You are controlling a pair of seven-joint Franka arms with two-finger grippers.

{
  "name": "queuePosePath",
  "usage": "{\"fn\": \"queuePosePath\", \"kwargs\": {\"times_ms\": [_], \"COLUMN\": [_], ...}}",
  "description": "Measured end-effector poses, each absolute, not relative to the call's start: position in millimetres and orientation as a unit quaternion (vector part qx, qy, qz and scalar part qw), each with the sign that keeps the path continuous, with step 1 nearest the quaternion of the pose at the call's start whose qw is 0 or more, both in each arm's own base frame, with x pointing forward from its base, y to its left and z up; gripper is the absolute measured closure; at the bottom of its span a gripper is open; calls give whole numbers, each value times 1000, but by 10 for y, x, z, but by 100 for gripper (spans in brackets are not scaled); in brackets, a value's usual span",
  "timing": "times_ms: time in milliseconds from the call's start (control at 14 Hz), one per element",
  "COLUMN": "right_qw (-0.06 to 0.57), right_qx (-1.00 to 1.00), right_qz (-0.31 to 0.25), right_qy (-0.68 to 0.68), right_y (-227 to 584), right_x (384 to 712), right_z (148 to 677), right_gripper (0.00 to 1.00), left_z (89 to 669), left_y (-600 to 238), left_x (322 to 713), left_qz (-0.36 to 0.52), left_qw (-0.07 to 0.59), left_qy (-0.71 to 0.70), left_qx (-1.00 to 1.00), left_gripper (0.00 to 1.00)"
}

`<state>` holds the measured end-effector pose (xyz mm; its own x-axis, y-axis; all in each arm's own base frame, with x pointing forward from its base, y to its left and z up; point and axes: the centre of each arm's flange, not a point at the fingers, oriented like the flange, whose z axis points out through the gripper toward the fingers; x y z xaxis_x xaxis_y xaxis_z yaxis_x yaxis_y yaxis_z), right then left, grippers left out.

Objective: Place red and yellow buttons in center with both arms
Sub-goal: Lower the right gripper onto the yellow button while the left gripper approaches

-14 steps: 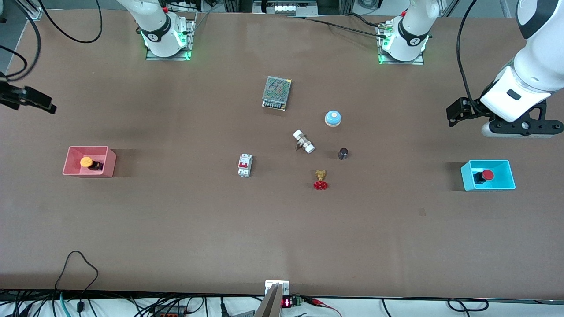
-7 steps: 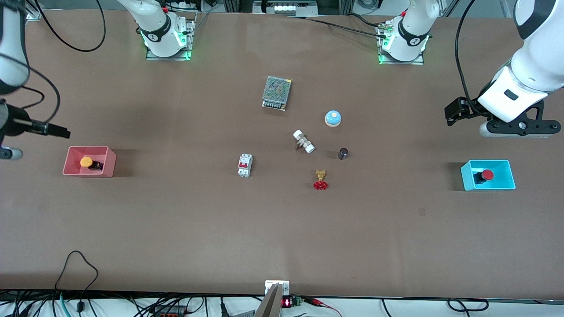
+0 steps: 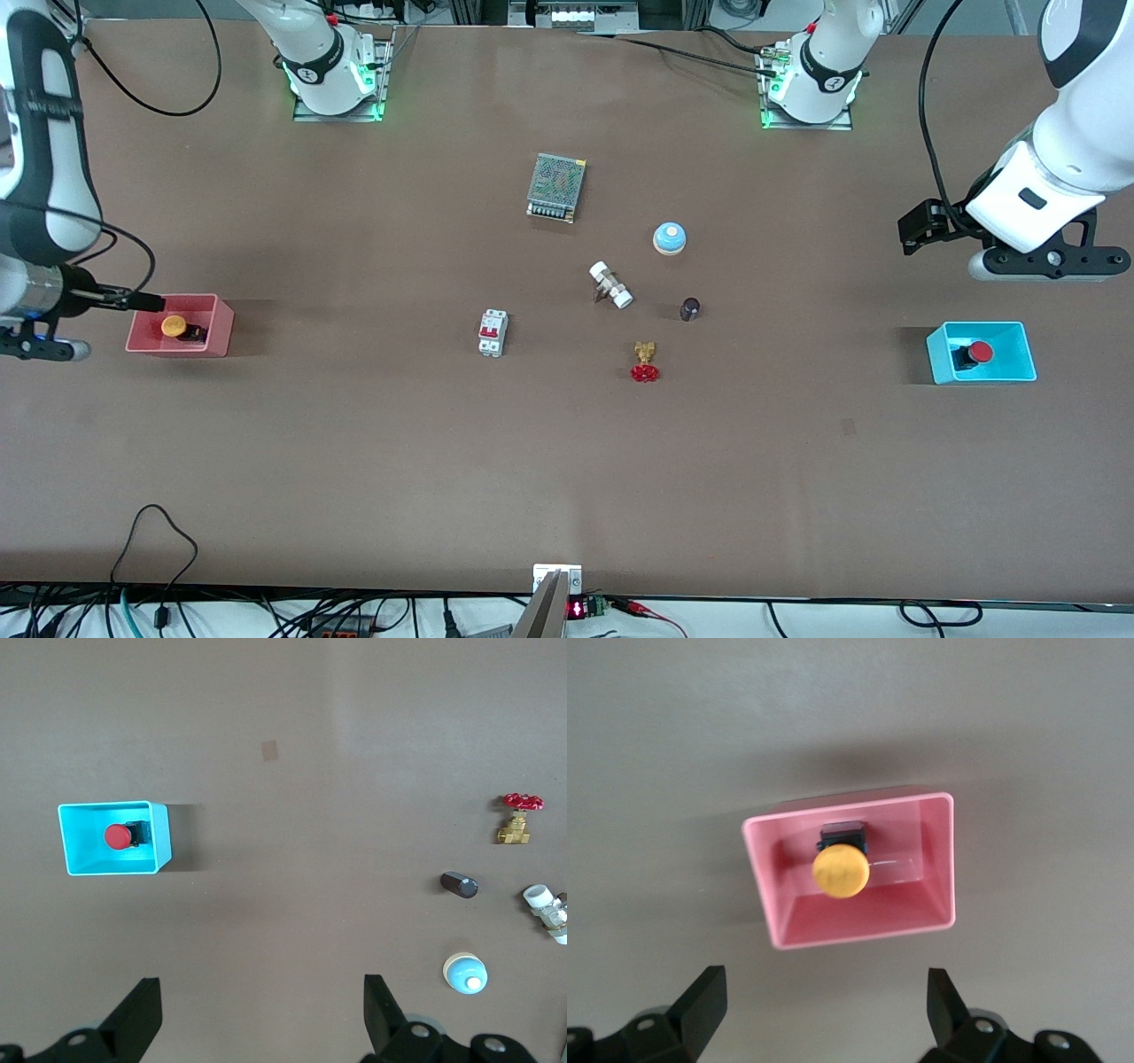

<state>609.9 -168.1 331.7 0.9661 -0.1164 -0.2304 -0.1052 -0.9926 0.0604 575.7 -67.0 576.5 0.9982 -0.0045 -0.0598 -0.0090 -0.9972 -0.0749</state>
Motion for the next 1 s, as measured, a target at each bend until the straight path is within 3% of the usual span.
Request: {"fn": "queuePosePath", "kwargs": {"times_ms": [357,1000], "right_qw": [27,46], "right_qx": [992,991], "right_qz": [-119,-124], "right_qy": [-41,-2], "right_y": [-1799,-1786], "right_x": [6154,6190], "right_z": [2819,2555], "right_gripper": [0,0], "left_z": [5695,5653], "left_y": [-640,-628], "left_x": [5763,5781], "left_qz": [44,48], "left_qw": [38,38], "left_qy": [1,0], "left_qx": [-998,-998], "left_gripper": [0,0]}}
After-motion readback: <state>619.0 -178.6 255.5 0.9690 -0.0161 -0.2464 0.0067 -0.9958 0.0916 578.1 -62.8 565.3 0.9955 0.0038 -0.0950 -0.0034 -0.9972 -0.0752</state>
